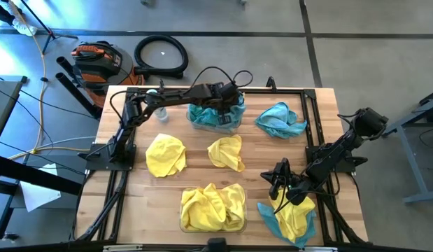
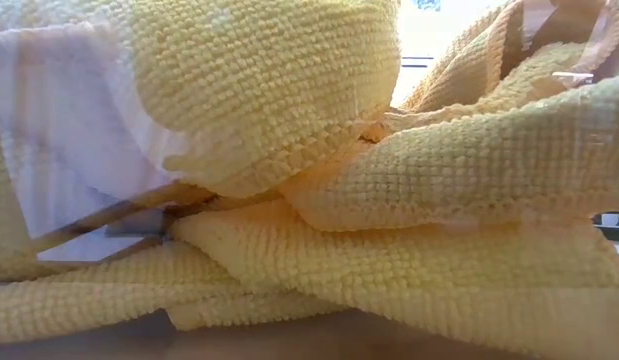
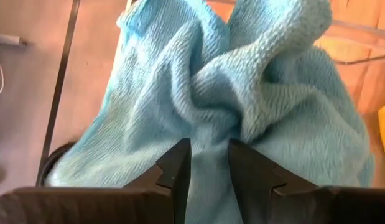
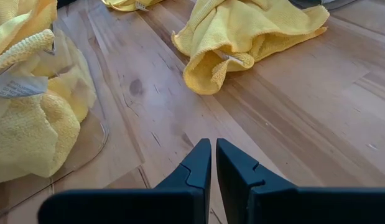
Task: Sort microfiber towel by color & place in baskets
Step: Put the yellow towel into the bottom transparent bin
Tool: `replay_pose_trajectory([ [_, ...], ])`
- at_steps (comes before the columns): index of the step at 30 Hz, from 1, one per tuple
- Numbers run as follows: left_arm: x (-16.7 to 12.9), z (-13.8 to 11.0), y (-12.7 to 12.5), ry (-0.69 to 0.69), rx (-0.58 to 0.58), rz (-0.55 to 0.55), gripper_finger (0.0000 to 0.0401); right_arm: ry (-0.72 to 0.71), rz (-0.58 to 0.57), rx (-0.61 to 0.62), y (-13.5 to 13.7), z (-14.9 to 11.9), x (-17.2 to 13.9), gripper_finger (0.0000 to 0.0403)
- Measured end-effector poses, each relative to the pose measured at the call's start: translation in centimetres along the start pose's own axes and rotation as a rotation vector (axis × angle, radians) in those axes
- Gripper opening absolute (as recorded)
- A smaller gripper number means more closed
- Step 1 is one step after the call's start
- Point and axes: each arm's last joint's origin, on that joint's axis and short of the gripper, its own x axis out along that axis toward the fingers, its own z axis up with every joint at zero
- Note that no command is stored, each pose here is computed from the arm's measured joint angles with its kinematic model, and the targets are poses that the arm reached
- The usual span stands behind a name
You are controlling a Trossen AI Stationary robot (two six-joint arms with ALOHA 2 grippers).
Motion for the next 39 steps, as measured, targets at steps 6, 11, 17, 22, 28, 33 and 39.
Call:
replay_pose_trajectory([
  [6, -2.7, 0.0, 0.1, 0.014, -0.013, -0.013, 0.0097, 0.0, 0.0, 0.001, 0.0, 0.0, 0.0, 0.0021],
  [11, -6.1, -0.1, -0.7, -0.008, -0.025, -0.077, 0.0097, 0.0, 0.0, 0.001, 0.0, 0.0, 0.0, 0.0021],
  [17, -11.4, -0.1, -2.5, -0.075, -0.038, -0.108, 0.0097, 0.001, -0.001, -0.001, 0.0, 0.0, 0.0, 0.0021],
  [22, -15.5, -1.3, -6.1, -0.114, -0.004, -0.153, 0.0097, 0.015, 0.004, -0.006, 0.0, -0.1, 0.0, 0.0021],
  [28, -18.9, -6.2, -11.0, -0.133, -0.033, -0.101, 0.0097, 0.048, 0.021, -0.008, 0.0, -0.2, 0.0, 0.0021],
  [33, -22.4, -11.6, -13.7, -0.192, -0.127, -0.118, 0.0097, 0.049, 0.022, -0.003, 0.0, -0.2, 0.0, 0.0021],
  [39, -25.1, -17.4, -16.1, -0.268, -0.204, -0.15, 0.0097, 0.049, 0.024, -0.001, 0.1, -0.1, 0.0, 0.0021],
])
